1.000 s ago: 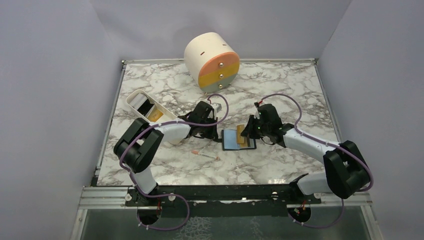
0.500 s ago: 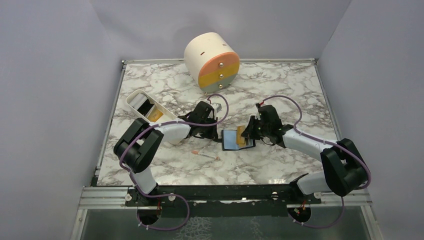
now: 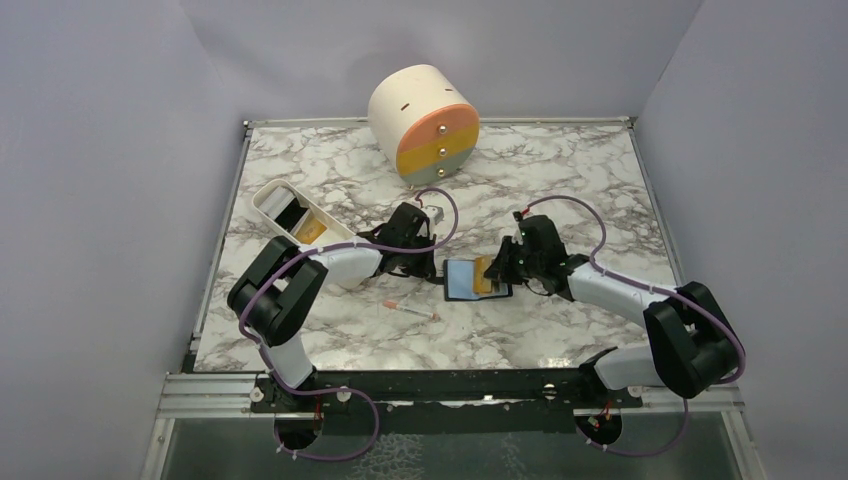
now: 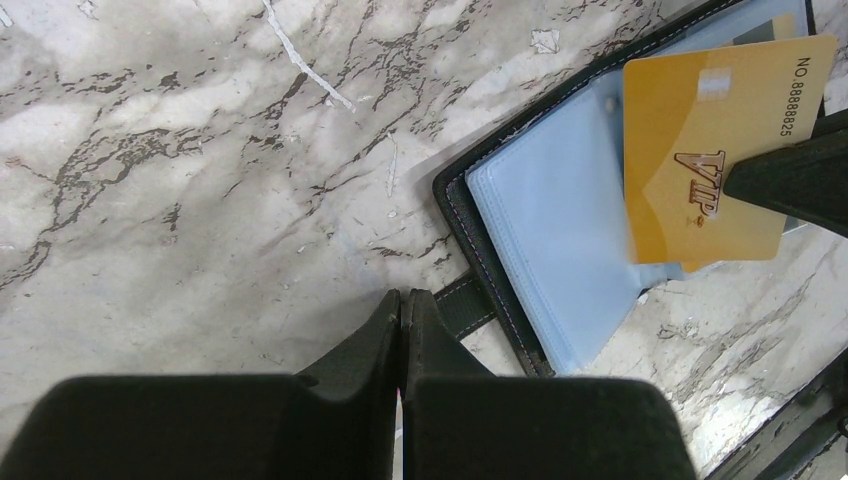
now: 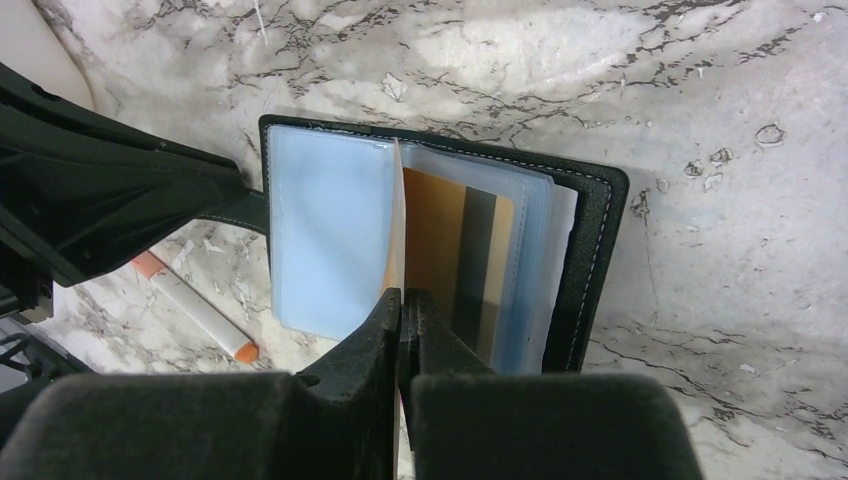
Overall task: Put the credit cards into the card holder
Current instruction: Insert the credit card into the card holder.
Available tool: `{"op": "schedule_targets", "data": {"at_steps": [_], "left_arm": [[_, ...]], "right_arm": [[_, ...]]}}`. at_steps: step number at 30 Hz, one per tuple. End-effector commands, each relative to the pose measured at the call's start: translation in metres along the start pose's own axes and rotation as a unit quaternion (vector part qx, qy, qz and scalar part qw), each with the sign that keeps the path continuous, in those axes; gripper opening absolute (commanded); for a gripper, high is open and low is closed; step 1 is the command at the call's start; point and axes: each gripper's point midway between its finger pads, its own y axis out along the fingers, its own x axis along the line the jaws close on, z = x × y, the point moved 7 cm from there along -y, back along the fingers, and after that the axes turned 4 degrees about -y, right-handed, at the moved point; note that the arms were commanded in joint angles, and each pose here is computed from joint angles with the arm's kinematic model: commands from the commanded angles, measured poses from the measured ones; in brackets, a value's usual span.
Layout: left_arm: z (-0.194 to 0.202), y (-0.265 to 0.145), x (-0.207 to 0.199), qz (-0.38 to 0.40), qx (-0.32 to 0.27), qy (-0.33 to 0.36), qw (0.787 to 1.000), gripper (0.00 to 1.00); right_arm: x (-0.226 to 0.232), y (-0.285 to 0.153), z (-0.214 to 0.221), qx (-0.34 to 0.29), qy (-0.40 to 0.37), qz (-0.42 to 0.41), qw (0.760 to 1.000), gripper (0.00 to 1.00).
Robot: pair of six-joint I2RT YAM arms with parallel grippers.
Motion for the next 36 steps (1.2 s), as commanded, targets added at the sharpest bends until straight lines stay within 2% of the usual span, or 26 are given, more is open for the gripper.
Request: {"op": "schedule_targets", "data": {"at_steps": [1,9,17,20,25,27,31,36], "left_arm": [[0.013,0.003,0.014,-0.046,0.026,-0.002,0.999,0.00],[0.015,0.002,0.016,-0.058,0.018,-0.022,0.998,0.00],[0.019,0.000,0.019,-0.070,0.017,-0.029,0.997,0.00],[0.018,-0.002,0.020,-0.076,0.011,-0.031,0.997,0.00],[0.020,-0.003,0.021,-0.079,0.010,-0.034,0.996,0.00],[0.019,-0.003,0.021,-0.080,0.008,-0.034,0.996,0.00],[0.018,-0.001,0.020,-0.078,0.009,-0.034,0.996,0.00],[0.019,0.001,0.019,-0.071,0.012,-0.039,0.997,0.00]], "right_arm": [[-0.005,0.001,0.011,0.010,0.008,0.005,1.000,0.01],[-0.003,0.007,0.029,0.041,0.036,-0.035,0.998,0.01],[-0.008,0.006,0.030,0.050,0.048,0.000,0.998,0.02],[-0.007,0.003,0.027,0.057,0.053,0.012,0.997,0.07],[-0.010,-0.004,0.029,0.061,0.058,0.031,0.996,0.20],[-0.009,-0.005,0.031,0.062,0.060,0.026,0.996,0.22],[-0.010,-0.003,0.035,0.069,0.060,0.018,0.996,0.10],[-0.009,-0.003,0.035,0.070,0.058,0.012,0.996,0.05]]}}
